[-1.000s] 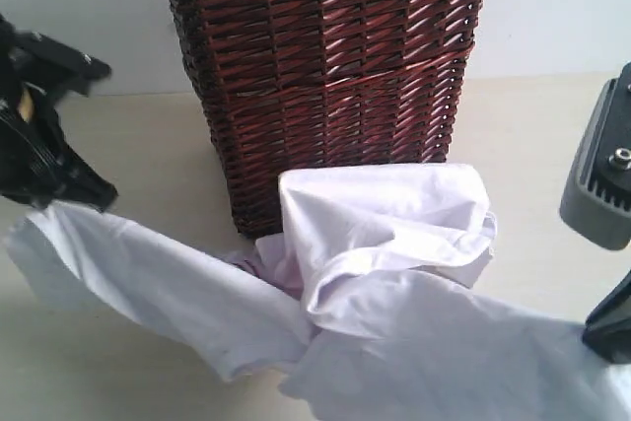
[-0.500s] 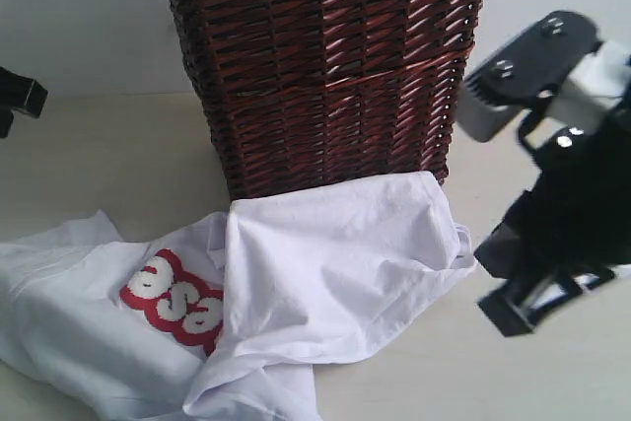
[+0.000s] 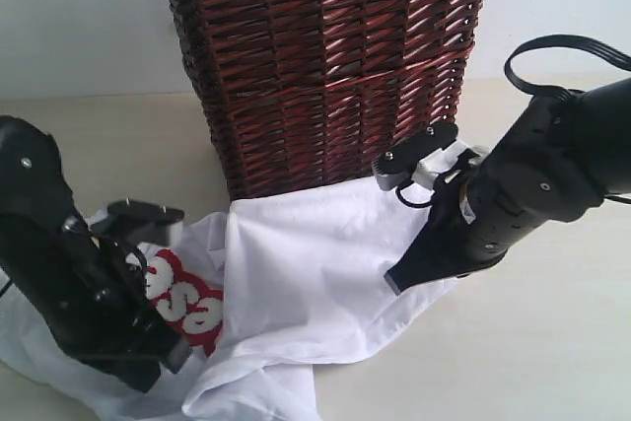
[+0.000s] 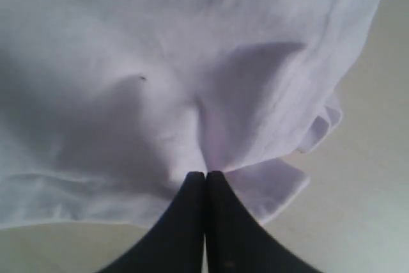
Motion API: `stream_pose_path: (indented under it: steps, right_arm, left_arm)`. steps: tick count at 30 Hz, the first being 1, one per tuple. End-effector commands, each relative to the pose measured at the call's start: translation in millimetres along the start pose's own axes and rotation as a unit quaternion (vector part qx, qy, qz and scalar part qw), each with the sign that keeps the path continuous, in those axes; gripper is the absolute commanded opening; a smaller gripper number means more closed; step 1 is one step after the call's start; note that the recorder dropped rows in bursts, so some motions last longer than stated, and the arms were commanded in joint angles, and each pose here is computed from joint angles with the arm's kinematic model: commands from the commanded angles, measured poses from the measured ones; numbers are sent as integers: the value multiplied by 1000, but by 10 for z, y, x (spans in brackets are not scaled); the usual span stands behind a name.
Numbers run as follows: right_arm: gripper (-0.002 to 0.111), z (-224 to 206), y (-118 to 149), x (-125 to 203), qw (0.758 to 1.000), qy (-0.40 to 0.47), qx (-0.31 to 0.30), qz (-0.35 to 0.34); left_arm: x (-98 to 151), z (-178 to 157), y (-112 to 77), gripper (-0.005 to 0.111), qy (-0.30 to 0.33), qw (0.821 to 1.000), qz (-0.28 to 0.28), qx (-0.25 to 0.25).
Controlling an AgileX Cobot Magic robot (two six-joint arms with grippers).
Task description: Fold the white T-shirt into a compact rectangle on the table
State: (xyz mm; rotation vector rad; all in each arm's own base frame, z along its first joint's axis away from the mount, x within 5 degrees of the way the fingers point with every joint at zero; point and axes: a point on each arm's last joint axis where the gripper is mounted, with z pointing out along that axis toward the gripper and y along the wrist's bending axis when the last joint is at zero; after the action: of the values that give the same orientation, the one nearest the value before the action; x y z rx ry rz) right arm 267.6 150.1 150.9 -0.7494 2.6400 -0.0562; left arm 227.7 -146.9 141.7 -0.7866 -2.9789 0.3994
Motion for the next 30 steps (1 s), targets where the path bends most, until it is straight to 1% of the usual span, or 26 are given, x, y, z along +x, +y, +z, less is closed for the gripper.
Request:
stream_pose_path:
  steps: [1, 2, 6, 9, 12, 14, 16, 20, 22, 26, 28, 29, 30]
  right_arm:
    - [0, 119, -154, 26, 1000, 14, 11, 17]
    - [0, 162, -196, 59, 999, 30, 16, 19]
    - [0, 239, -207, 110, 998, 55, 21, 15]
    - [0, 334, -199, 178, 996, 89, 23, 3]
    - [0, 405, -208, 280, 989, 140, 34, -4]
    - [0, 401, -220, 332, 985, 169, 42, -5]
    - [0, 369, -227, 372, 980, 194, 44, -9]
    - [0, 275, -196, 397, 976, 214, 22, -15]
    - [0, 202, -192, 399, 976, 219, 15, -17]
    - [0, 31, -251, 403, 973, 226, 35, -24]
    - [0, -37, -291, 412, 971, 232, 53, -26]
    - [0, -63, -298, 403, 972, 227, 55, -26]
    - [0, -87, -290, 379, 976, 212, 48, -23]
  left_arm:
    - [40, 318, 171, 0, 72, 996, -23, -53]
    - [67, 396, 254, 0, 98, 991, -31, -86]
    - [107, 418, 360, 0, 122, 981, -51, -141]
    - [137, 337, 394, 0, 132, 975, -54, -171]
    - [149, 227, 464, 0, 131, 964, -63, -221]
    - [159, 171, 556, 0, 139, 952, -73, -264]
    - [159, 129, 630, 0, 157, 942, -82, -284]
    - [129, -16, 769, 0, 163, 934, -101, -302]
    - [117, -135, 815, 0, 146, 934, -111, -306]
    - [118, -406, 824, 0, 92, 940, -127, -303]
    - [123, -497, 786, 0, 67, 947, -129, -287]
    - [118, -532, 739, 0, 50, 954, -129, -267]
    - [106, -523, 680, 0, 33, 962, -134, -235]
